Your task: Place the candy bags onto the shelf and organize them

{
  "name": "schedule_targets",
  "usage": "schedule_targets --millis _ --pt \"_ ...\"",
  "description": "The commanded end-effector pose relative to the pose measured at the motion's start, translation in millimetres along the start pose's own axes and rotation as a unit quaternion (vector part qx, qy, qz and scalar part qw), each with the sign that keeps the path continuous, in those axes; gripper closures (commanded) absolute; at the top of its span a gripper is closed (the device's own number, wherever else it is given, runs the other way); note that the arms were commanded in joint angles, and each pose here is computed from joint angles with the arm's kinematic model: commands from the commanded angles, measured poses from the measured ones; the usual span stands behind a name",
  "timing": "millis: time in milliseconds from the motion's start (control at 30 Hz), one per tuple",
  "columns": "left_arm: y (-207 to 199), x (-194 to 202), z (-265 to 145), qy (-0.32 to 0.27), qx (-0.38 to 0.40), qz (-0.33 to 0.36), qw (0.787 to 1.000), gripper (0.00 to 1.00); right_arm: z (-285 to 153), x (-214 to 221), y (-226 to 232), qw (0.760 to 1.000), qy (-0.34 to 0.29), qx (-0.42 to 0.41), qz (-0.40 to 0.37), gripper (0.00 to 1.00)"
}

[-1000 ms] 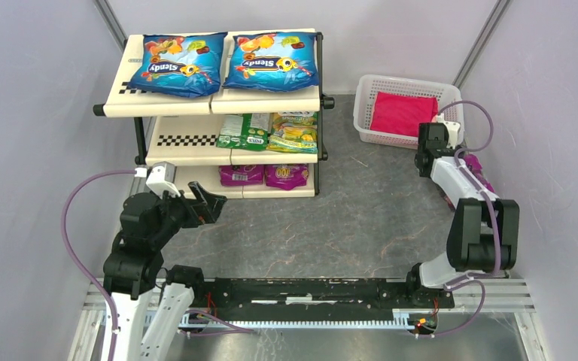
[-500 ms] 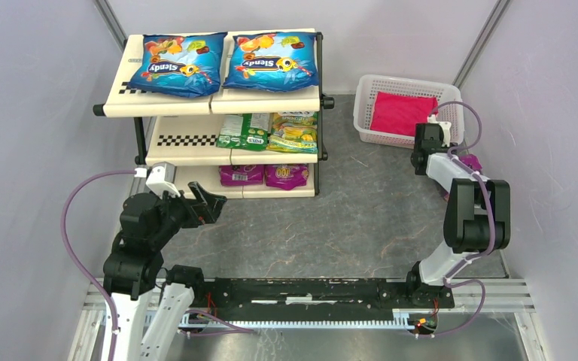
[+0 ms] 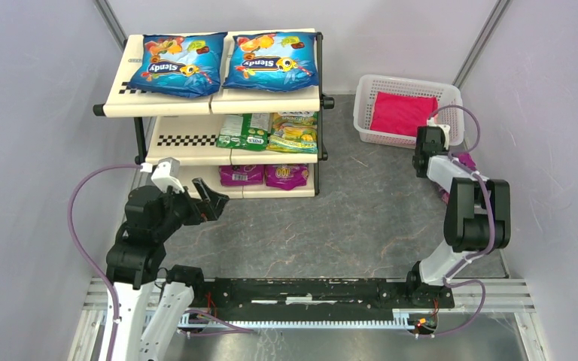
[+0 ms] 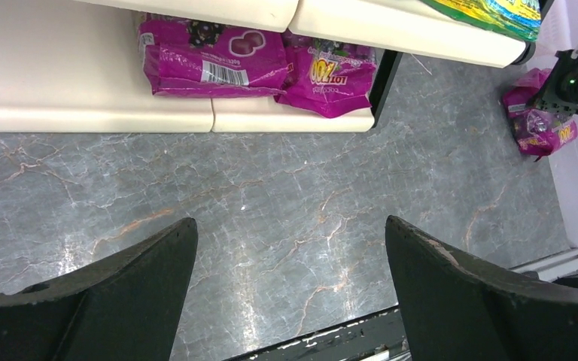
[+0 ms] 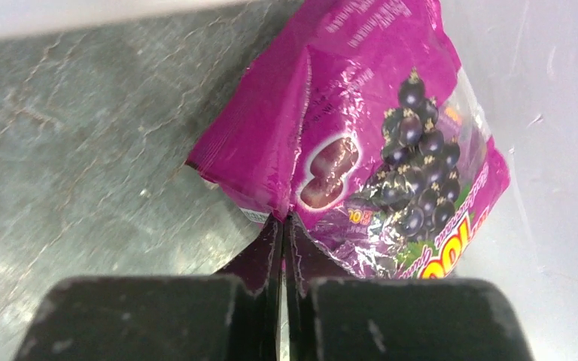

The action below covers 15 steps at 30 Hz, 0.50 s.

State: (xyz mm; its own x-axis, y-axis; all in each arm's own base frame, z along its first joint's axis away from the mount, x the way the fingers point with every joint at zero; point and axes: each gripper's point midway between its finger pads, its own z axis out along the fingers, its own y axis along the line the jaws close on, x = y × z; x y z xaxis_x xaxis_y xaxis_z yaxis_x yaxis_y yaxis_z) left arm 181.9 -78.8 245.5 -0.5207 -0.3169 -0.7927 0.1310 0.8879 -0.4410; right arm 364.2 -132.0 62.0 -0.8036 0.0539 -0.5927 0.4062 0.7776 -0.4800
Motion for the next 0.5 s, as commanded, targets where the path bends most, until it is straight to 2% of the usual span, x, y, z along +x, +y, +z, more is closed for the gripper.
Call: schedule_targets --millis 0,100,200,267,367,467 --pt "-7.9 -4.5 1.8 0.013 0.018 0.018 1.0 0.0 -27.3 -3.3 17.9 0.993 -0.03 -0.08 0.079 1.0" --pt "-15.4 -1.2 7.5 0.037 0.033 -0.009 0.999 0.0 -45.4 15.1 33.1 0.988 -0.022 -0.124 0.087 1.0" --pt "-25.7 4.1 12.8 0.06 0.058 -0.04 0.996 0.0 -70.8 44.9 61.4 0.975 -0.019 -0.205 0.083 1.0" --pt "-31.4 7.7 16.6 0.069 0.074 -0.062 0.993 0.0 -103.0 64.7 93.7 0.96 -0.038 -0.274 0.052 1.0" --pt "-38.4 14.8 23.1 0.082 0.097 -0.095 0.987 0.0 -157.1 88.1 135.2 0.918 -0.07 -0.389 -0.005 1.0" --pt "-43.7 22.7 30.7 0.098 0.116 -0.131 0.98 0.0 -213.4 108.2 165.4 0.856 -0.098 -0.503 -0.07 1.0"
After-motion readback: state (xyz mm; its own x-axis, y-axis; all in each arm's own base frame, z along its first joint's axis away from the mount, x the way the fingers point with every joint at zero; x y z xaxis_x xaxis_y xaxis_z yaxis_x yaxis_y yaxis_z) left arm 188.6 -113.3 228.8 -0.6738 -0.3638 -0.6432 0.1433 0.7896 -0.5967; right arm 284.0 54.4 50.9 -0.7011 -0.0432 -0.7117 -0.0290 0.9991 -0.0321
